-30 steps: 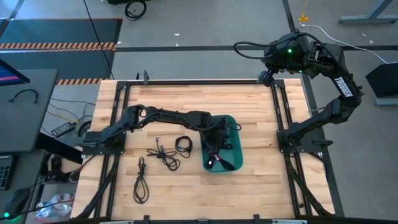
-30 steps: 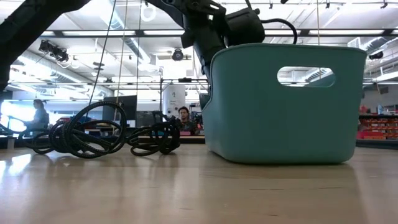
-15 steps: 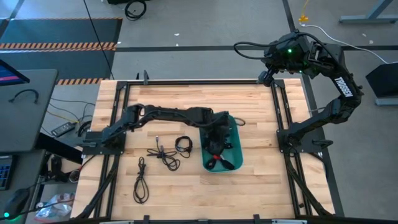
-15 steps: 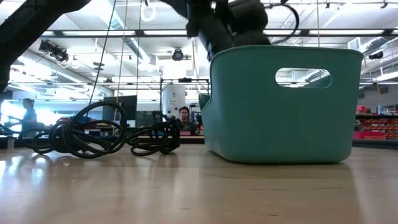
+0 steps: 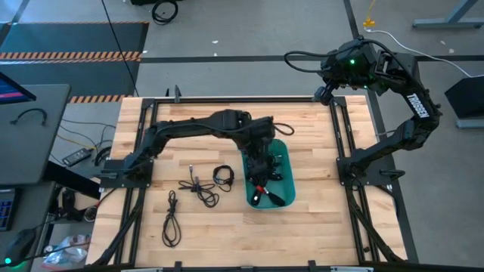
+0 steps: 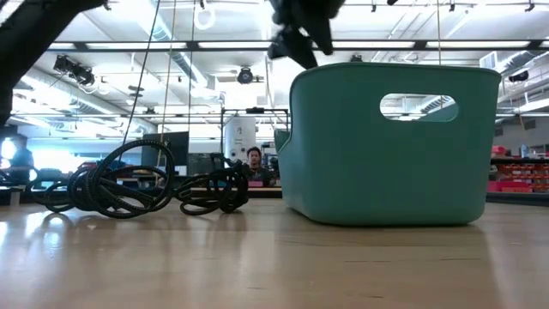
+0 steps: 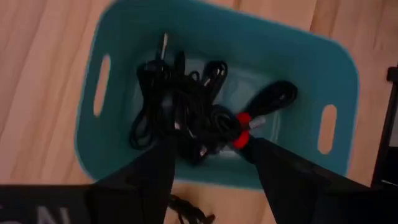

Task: Pick and place USB-C Cables
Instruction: Put the top black charger cable into the green bin

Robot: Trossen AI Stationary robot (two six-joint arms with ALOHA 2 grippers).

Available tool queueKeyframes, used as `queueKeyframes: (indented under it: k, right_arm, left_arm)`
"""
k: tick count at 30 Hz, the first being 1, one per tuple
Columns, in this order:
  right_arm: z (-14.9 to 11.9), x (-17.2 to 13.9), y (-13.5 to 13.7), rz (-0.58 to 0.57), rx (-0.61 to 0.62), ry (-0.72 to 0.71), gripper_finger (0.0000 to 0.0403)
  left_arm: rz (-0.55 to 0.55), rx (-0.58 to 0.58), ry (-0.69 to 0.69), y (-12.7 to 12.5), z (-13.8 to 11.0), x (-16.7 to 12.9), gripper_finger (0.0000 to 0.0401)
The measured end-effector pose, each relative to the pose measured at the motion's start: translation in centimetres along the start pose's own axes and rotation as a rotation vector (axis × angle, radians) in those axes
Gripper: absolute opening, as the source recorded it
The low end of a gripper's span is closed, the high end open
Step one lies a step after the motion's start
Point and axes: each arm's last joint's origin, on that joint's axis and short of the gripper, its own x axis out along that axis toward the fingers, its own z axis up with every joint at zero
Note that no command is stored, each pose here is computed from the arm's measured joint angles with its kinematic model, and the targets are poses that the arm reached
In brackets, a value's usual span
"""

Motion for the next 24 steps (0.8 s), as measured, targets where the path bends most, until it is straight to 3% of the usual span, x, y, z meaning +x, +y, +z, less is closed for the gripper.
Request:
queueKeyframes:
  k: [6, 15, 24]
  right_arm:
    - [0.0, 0.0, 0.0, 0.000, -0.013, 0.000, 0.0016]
    - [0.0, 0.0, 0.0, 0.010, -0.017, -0.002, 0.0016]
    - [0.0, 0.0, 0.2, 0.061, -0.013, -0.007, 0.0016]
  left_arm:
    - [0.125, 0.008, 0.177, -2.9, -3.2, -0.8, 0.0218]
    - [0.259, 0.099, 0.177, -7.6, -5.8, -1.0, 0.0216]
    - [0.317, 0.121, 0.257, -7.9, -7.3, 0.0, 0.0189]
